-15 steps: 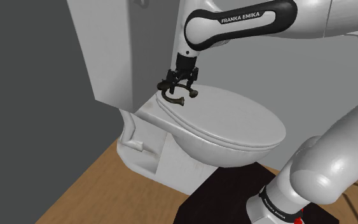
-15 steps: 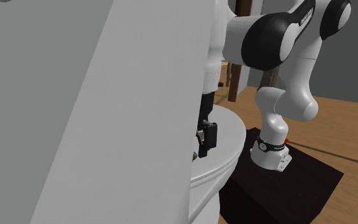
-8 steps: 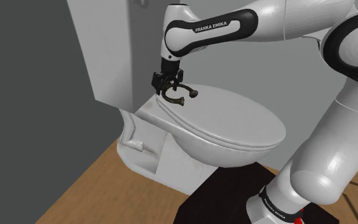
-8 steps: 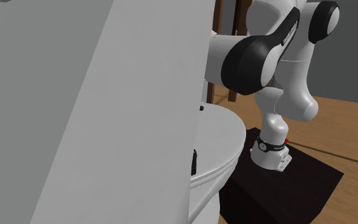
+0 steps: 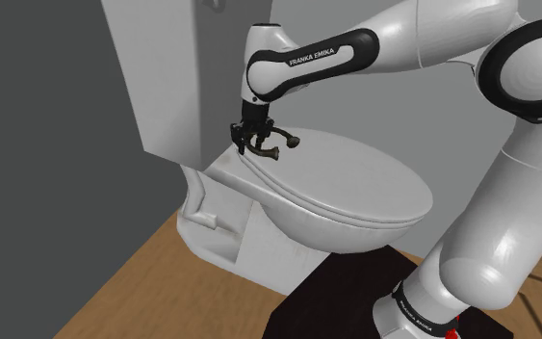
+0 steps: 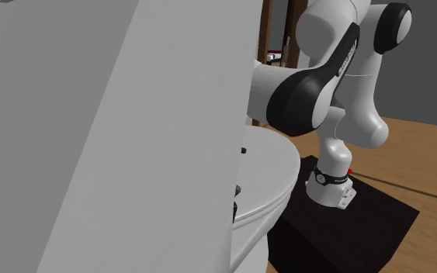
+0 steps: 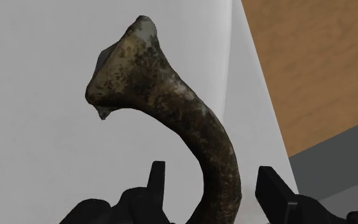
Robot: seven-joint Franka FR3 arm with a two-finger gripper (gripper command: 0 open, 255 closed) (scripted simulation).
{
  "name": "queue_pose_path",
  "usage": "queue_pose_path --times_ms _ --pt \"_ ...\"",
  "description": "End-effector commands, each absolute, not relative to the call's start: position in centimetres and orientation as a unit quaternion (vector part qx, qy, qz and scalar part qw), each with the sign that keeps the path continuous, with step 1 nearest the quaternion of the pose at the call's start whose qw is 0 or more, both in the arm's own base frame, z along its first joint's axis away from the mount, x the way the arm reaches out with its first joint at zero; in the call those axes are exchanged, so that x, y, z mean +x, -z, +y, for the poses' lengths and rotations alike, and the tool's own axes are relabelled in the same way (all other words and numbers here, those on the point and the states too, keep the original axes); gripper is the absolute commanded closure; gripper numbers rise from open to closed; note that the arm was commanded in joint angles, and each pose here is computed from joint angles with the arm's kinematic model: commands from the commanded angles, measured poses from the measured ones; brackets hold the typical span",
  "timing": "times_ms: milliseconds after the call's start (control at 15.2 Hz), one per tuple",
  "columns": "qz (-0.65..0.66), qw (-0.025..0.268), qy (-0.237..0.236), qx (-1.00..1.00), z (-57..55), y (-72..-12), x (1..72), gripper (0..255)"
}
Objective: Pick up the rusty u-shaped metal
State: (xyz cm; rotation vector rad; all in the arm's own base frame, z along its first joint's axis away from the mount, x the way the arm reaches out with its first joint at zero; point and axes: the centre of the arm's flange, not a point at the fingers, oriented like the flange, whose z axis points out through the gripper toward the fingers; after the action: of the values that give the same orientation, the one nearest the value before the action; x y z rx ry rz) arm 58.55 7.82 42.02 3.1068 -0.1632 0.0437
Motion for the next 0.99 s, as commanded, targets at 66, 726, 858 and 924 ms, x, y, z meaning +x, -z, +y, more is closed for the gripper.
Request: queue_pose_path --times_ms 66,726,858,924 --pt "-0.052 0.015 -0.014 0.998 7.8 -41.9 58.6 255" --pt "-0.052 0.015 -0.014 0.998 7.8 -43.5 58.5 255" --pt "-0.052 0.015 -0.014 0.998 7.8 -44.5 58.5 255" --pt "-0.052 0.015 -0.014 0.998 7.8 -45.1 58.5 255"
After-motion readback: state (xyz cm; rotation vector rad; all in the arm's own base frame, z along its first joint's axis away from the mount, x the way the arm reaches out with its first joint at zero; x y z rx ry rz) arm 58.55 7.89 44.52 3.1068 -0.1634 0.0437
